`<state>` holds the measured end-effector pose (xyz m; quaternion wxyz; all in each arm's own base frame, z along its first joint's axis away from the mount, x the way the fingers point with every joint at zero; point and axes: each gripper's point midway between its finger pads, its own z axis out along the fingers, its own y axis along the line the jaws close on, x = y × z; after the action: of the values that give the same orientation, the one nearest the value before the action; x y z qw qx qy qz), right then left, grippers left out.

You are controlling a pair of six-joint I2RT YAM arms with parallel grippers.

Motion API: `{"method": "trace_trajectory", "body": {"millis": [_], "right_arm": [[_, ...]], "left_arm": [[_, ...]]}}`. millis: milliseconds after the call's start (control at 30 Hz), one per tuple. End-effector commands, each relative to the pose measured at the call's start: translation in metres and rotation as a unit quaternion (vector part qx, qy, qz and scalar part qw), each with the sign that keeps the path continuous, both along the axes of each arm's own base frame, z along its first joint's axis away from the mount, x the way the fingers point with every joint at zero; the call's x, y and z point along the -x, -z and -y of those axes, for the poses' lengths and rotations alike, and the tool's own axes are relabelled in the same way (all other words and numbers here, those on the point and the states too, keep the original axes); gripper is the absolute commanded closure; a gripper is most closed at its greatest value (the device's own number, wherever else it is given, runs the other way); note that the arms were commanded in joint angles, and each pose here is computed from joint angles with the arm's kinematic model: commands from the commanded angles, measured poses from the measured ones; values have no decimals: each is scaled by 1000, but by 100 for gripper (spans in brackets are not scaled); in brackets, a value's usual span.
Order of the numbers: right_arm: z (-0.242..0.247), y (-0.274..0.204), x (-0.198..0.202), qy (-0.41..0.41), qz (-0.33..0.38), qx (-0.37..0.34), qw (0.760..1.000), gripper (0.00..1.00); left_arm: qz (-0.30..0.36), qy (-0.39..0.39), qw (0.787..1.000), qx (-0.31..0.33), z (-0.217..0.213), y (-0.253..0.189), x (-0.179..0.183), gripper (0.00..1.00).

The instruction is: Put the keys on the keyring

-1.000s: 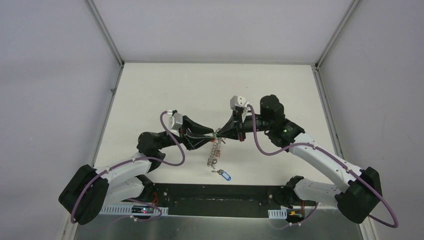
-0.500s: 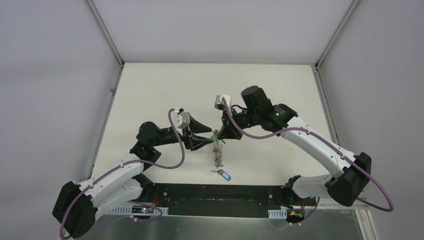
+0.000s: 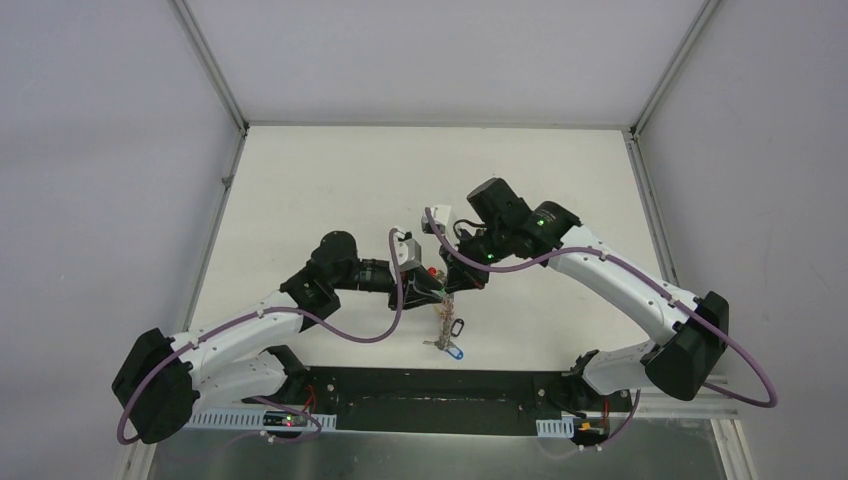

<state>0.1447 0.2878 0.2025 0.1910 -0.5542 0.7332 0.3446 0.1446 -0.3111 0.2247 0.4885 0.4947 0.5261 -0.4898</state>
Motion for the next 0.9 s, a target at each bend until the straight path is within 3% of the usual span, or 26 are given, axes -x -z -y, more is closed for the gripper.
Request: {"method": "trace_trajectory", "body": {"millis": [0,200,433,567,867], "right_arm": [[-14,-31,-4,-16,34,-49,998,100],[-15,-35,0,-23,31,-59,997,100],[-17,-37,1,-27,30,-66,997,100],[-18,-37,1,-28,29,-67,997,100],[-17,-37,-3,-23,38,-65,997,100]], "left_arm": [[35,0,999,-3,9,-10,-3,70],[31,-39,999,-7,9,-7,-15,72],[40,-40,998,7,11,-14,-16,86],[42,-36,998,13,11,-16,-14,99],[52,-48,997,37,5,-26,-12,100]]}}
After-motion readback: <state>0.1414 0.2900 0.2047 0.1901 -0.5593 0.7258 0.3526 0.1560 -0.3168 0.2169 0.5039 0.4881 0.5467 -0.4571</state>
